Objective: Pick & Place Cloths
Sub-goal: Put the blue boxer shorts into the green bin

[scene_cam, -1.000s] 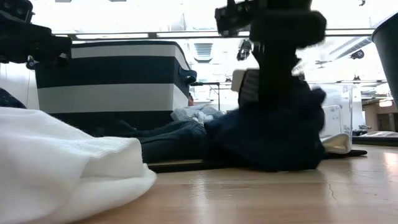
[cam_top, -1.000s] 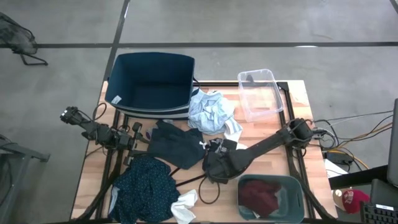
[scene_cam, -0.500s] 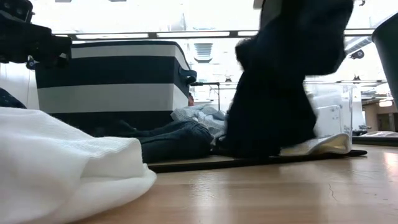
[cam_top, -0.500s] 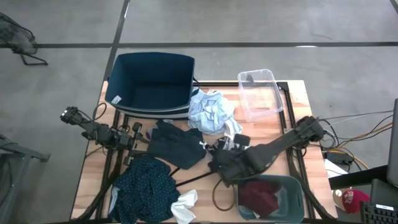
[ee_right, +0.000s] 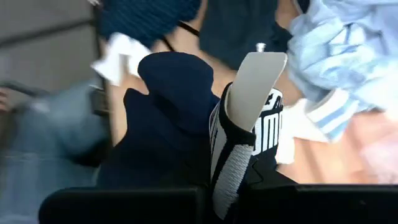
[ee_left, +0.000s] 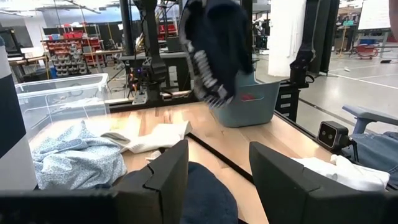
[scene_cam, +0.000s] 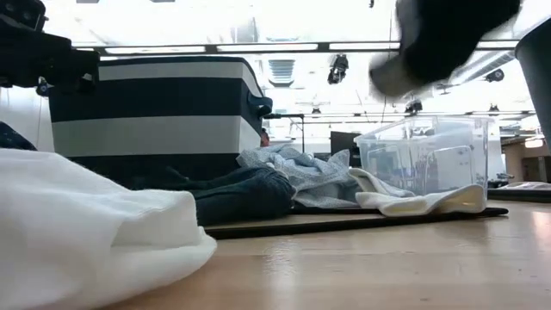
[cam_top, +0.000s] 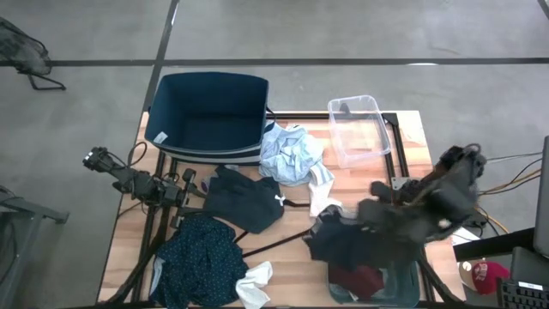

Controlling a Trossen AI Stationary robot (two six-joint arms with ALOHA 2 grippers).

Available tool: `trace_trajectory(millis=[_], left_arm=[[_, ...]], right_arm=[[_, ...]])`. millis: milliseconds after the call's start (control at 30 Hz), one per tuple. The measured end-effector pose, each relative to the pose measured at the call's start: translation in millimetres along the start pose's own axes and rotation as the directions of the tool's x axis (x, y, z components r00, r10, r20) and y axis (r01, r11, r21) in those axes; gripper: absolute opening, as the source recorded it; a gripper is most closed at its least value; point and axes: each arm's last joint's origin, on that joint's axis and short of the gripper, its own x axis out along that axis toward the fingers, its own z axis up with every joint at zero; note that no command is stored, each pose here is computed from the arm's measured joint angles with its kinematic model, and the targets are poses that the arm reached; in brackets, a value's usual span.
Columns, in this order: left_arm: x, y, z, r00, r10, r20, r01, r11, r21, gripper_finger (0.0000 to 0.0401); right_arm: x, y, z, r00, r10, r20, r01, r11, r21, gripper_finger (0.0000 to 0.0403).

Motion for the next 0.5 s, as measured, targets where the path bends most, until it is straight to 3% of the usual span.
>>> trace_trajectory(millis=[267, 500], left_arm=[[0, 0, 0, 1.0, 0.0, 0.001, 0.0, 1.0, 0.0, 0.0177], [0, 0, 0, 1.0, 0.0, 0.001, 0.0, 1.0, 0.0, 0.0177]], right_arm=[[-46, -9, -35, 0.983, 0.179, -0.033, -0.169, 0.967, 0.192, 0.0012], [-27, 7, -66, 0.983, 0.123, -0.138, -0.074, 0.946, 0.317, 0.0012]])
